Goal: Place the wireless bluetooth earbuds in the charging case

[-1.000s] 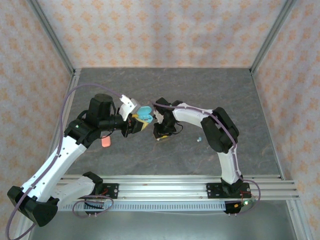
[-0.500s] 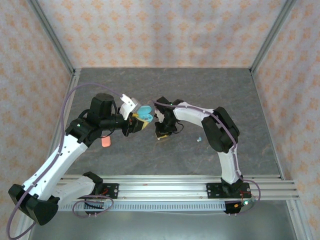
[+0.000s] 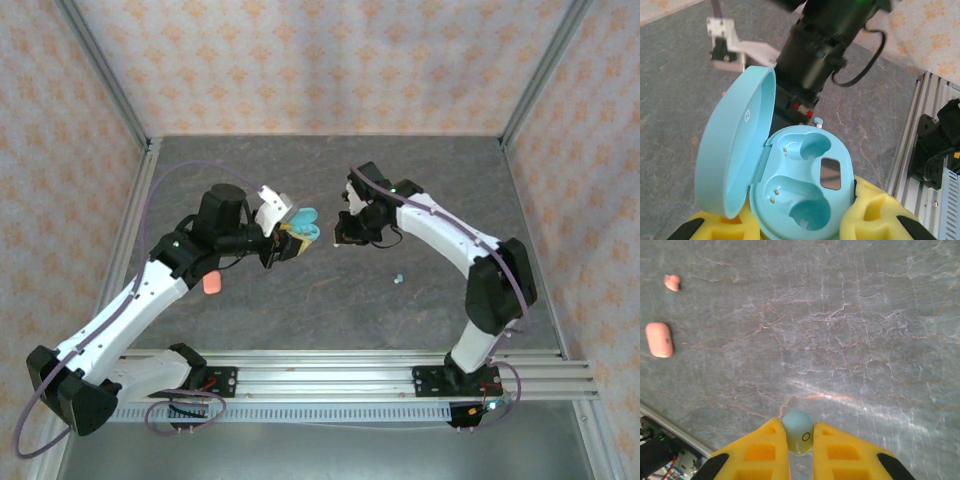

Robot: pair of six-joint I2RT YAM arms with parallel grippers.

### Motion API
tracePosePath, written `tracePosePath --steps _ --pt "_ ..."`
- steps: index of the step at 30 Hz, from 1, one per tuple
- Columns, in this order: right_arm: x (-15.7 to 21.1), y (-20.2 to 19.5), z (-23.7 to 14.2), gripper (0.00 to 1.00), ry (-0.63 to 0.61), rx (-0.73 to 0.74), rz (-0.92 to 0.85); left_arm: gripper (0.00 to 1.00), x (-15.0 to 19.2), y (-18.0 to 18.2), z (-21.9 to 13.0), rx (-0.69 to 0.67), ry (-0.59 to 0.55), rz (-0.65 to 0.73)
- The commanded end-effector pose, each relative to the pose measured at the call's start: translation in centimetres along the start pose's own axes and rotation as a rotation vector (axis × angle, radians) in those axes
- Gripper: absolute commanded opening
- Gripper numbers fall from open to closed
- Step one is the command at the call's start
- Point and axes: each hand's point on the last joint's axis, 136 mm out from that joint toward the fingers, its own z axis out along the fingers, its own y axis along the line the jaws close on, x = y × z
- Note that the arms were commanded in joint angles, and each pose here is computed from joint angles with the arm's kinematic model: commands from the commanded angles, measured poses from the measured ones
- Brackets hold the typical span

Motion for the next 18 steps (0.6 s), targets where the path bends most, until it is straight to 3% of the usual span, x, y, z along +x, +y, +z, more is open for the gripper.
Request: tracePosePath --steps 1,8,18 --pt "-0.5 0.2 -5.0 0.14 -0.085 0.046 0.001 0.00 -2.8 0.4 0.5 -0.031 -0.089 0.068" --pt "-0.7 1.2 -12.2 0.14 -0.233 0.079 -0.031 0.00 -4.4 0.5 2.7 -0.011 -0.109 0.108" --pt "-0.1 3.4 -18.3 0.14 -0.333 0.023 -0.030 0.00 -6.5 0.7 4.4 0.003 -0.125 0.163"
